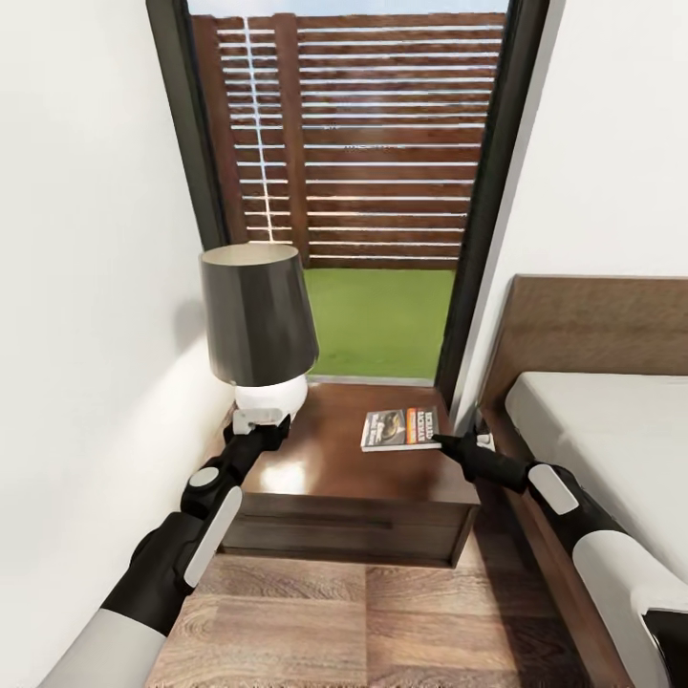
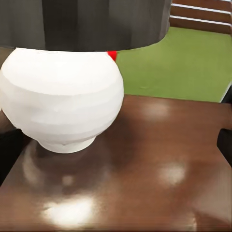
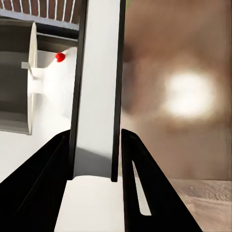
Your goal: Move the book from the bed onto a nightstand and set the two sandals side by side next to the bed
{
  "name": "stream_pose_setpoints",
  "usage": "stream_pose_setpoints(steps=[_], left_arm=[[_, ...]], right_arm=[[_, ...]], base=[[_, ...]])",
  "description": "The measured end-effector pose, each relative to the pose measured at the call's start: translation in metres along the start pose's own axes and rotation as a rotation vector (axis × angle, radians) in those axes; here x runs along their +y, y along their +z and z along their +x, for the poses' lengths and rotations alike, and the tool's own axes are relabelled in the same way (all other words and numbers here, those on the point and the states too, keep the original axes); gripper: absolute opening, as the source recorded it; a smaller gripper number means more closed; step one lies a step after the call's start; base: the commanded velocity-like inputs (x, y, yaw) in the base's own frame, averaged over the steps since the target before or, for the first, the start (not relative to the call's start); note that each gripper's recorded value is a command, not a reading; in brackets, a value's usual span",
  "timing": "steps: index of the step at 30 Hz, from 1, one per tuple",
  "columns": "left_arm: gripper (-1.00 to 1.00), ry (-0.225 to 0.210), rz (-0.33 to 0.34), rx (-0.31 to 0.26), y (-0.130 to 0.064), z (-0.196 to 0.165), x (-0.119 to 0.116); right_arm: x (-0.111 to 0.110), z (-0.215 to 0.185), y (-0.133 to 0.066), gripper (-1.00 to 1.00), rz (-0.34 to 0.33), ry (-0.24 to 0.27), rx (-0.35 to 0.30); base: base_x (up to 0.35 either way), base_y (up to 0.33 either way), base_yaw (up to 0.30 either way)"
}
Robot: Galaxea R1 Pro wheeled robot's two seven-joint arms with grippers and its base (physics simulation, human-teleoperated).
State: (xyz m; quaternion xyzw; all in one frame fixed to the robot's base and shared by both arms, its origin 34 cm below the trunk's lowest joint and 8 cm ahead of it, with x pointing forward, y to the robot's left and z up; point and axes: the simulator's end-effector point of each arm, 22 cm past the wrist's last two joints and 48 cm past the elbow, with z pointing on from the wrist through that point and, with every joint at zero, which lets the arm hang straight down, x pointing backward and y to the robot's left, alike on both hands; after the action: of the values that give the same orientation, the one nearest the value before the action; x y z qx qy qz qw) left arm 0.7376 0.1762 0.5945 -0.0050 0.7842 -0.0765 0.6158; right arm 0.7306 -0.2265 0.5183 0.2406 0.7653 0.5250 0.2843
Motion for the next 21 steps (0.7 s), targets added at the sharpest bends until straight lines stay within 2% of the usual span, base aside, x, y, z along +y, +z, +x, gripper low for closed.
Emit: stream_pose_setpoints(steps=[8,12,21], left_arm=[[1.0,-0.003,0.0,0.034,0.007,0.021,0.001],[1.0,-0.004,0.001,0.033,0.007,0.021,0.001],[1.0,-0.008,-0.001,0.07,0.014,0.045,0.004]], right_arm=[[-0.021,0.004,0.006,-1.0,0.022,0.021,0.012],[-0.021,0.005,0.007,-1.0,0.022,0.022,0.013],[-0.045,0.01,0.013,-1.0,0.048,0.045,0.028]], base=[[0.0,0.0,0.0],[0.0,0.0,0.0],[0.0,0.0,0.0]])
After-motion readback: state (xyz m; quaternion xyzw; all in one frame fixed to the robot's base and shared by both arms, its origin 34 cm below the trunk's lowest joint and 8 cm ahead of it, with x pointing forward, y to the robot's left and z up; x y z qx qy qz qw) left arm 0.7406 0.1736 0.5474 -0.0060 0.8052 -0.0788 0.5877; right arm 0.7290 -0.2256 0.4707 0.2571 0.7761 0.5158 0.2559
